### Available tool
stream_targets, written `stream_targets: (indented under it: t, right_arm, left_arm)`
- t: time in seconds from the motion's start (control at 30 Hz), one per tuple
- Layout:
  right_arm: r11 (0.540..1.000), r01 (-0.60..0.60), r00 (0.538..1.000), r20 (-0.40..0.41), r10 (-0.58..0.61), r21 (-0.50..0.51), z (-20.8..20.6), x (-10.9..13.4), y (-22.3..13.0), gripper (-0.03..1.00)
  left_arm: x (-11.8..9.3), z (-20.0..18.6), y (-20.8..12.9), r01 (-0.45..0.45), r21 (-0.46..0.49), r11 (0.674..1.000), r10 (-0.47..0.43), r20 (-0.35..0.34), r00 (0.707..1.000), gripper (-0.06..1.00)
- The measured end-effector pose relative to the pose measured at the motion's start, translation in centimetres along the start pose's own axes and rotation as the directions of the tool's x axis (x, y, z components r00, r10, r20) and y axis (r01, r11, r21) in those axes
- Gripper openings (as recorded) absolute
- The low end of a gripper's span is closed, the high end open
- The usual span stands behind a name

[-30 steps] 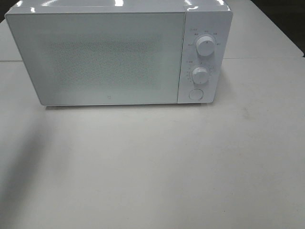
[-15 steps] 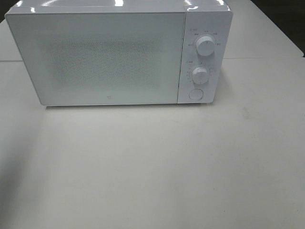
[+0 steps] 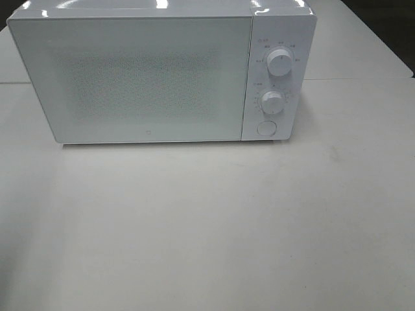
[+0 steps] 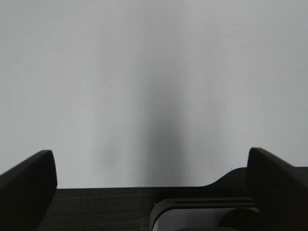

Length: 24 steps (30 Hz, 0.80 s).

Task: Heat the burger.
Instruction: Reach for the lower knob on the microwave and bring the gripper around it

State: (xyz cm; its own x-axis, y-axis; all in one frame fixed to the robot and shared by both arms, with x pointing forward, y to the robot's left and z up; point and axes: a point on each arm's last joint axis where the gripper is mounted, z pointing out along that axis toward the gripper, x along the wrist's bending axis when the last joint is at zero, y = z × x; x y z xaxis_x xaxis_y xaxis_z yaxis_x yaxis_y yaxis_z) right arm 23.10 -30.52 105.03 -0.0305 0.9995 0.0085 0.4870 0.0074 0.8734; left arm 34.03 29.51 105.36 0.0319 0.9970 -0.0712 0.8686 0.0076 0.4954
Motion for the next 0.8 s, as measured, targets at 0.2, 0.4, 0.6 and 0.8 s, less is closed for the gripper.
stream_targets:
  t: [0.2,0.4,0.6,0.8]
  right_arm:
    - [1.0,0.0,1.0,0.0,0.0,0.0,0.0,0.0,0.0,0.75]
    - [1.0,0.0,1.0,0.0,0.0,0.0,0.0,0.0,0.0,0.75]
    - [1.0,0.0,1.0,0.0,0.0,0.0,0.0,0.0,0.0,0.75]
    - [1.0,0.0,1.0,0.0,0.0,0.0,0.0,0.0,0.0,0.75]
  left_arm:
    - [0.0,-0.4,-1.9,-0.005,-0.06,0.998,0.005,-0.001,1.0,0.99]
    - [-0.1,-1.1,-3.6,-0.013,-0.134,0.991,0.012,-0.004,1.0,0.99]
    - [-0.2,-2.1,-4.6,-0.02,-0.219,0.975,0.019,-0.007,1.0,0.99]
    - [-0.3,-3.4,-5.9,-0.03,-0.33,0.943,0.028,-0.01,1.0,0.99]
